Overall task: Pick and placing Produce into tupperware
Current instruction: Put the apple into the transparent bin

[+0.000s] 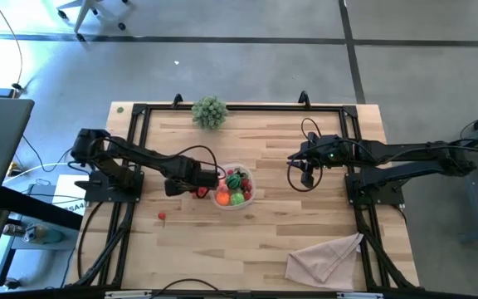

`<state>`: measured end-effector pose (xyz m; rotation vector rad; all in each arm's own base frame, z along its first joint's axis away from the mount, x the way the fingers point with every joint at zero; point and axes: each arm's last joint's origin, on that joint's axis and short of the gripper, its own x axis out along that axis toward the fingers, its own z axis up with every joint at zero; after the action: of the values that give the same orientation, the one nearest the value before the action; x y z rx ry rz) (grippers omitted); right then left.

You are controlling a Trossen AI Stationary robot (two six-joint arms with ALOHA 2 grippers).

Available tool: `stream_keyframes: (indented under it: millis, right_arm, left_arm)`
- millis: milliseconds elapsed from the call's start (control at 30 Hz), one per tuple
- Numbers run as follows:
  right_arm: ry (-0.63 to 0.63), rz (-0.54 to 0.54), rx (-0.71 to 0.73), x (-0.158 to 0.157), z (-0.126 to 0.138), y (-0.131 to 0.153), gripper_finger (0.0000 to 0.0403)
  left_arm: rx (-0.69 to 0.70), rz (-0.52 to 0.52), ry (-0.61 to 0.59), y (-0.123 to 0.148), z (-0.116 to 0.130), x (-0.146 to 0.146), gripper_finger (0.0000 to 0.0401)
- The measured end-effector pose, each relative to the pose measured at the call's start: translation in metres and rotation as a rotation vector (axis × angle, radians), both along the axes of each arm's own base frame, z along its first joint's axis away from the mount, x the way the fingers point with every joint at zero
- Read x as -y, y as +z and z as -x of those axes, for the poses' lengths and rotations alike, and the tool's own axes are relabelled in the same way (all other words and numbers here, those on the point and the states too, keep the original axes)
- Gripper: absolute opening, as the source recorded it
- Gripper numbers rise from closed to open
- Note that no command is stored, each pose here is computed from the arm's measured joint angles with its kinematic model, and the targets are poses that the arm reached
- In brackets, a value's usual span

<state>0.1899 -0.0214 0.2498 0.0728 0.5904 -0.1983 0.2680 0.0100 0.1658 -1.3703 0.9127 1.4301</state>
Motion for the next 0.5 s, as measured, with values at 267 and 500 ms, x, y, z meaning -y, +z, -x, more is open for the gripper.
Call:
stream_keyframes:
  millis: [267,500]
  right_arm:
    - [0.000,-0.001,-0.004,0.000,0.000,0.000,0.0071]
    - [0.000,-0.001,-0.008,0.000,0.000,-0.001,0.0071]
  left_arm:
    - [-0.016,0.027,-0.041,-0.013,-0.006,0.000,0.0399]
    - [-0.006,0.014,-0.052,-0.012,-0.007,0.000,0.0399]
